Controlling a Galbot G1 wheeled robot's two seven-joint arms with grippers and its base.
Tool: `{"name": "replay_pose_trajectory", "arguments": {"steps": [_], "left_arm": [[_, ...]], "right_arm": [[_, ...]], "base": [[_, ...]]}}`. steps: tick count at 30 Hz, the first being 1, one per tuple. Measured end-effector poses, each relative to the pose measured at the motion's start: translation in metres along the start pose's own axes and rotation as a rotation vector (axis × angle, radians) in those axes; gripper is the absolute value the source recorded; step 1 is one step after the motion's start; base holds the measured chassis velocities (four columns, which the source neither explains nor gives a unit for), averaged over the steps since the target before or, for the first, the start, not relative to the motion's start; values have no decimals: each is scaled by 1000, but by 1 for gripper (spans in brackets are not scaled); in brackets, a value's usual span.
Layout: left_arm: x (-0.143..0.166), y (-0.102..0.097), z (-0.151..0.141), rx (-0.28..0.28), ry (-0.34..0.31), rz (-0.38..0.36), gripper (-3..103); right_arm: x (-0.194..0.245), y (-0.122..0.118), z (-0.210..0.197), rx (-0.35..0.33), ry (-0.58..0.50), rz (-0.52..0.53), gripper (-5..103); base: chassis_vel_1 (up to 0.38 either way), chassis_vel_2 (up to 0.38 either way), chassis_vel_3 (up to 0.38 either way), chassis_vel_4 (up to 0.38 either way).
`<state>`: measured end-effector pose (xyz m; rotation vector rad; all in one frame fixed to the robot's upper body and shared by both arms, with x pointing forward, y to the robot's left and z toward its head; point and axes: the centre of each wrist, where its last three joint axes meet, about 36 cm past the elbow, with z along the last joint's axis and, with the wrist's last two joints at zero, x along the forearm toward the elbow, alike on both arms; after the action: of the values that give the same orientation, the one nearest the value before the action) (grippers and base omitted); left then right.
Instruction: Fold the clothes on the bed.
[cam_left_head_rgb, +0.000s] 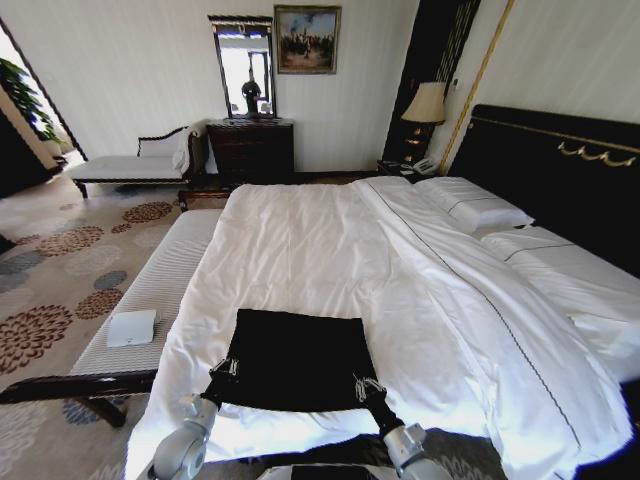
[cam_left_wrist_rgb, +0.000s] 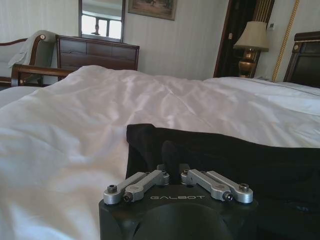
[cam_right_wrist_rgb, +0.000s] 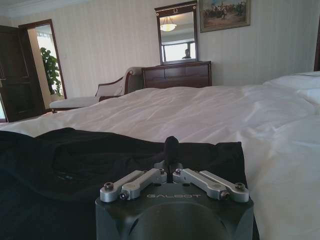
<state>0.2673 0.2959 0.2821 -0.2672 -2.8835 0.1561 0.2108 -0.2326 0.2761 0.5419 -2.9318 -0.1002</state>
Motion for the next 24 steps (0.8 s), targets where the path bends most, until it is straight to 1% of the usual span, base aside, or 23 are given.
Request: {"name": "replay_pose_trajectory", "arguments": {"steps": [5, 9, 10, 11, 12, 13, 14, 16, 17, 18, 20, 21, 23, 24], "left_arm": [[-1, 2, 4, -4, 2, -14, 4], [-3, -1, 5, -10, 10, -24, 4], [-2, -2, 6, -10, 13, -25, 1], [0, -6, 7, -5, 24, -23, 4], [0, -6, 7, -5, 24, -23, 4], [1, -7, 8, -2, 27, -24, 8], [4, -13, 10, 4, 37, -25, 24], [5, -13, 11, 4, 38, -26, 24], [8, -11, 11, 3, 40, -32, 34], [9, -10, 10, 2, 41, -35, 34], [14, -3, 7, -3, 39, -50, 45], [14, -3, 7, -3, 39, -50, 45], [19, 3, 2, -2, 35, -58, 57], [22, 6, 0, 0, 33, -62, 57]], "right_arm": [[2, 4, 3, -5, 10, -7, 0], [1, 4, 5, -1, 16, -13, 0], [1, 4, 5, 1, 18, -14, -2], [2, 2, 6, 8, 23, -16, 2], [2, 2, 6, 8, 23, -16, 2], [2, 2, 7, 12, 26, -17, 8], [5, 2, 10, 27, 36, -21, 24], [6, 3, 11, 28, 37, -22, 24], [9, 6, 10, 27, 37, -23, 34], [10, 7, 10, 26, 35, -24, 34], [17, 11, 8, 22, 31, -24, 45], [17, 11, 8, 22, 31, -24, 45], [25, 13, 6, 18, 29, -20, 56], [29, 14, 6, 16, 27, -15, 56]], "base": [[0, 0, 0, 0], [0, 0, 0, 0], [0, 0, 0, 0], [0, 0, 0, 0], [0, 0, 0, 0], [0, 0, 0, 0], [0, 0, 0, 0], [0, 0, 0, 0], [0, 0, 0, 0], [0, 0, 0, 0], [0, 0, 0, 0], [0, 0, 0, 0], [0, 0, 0, 0], [0, 0, 0, 0]]}}
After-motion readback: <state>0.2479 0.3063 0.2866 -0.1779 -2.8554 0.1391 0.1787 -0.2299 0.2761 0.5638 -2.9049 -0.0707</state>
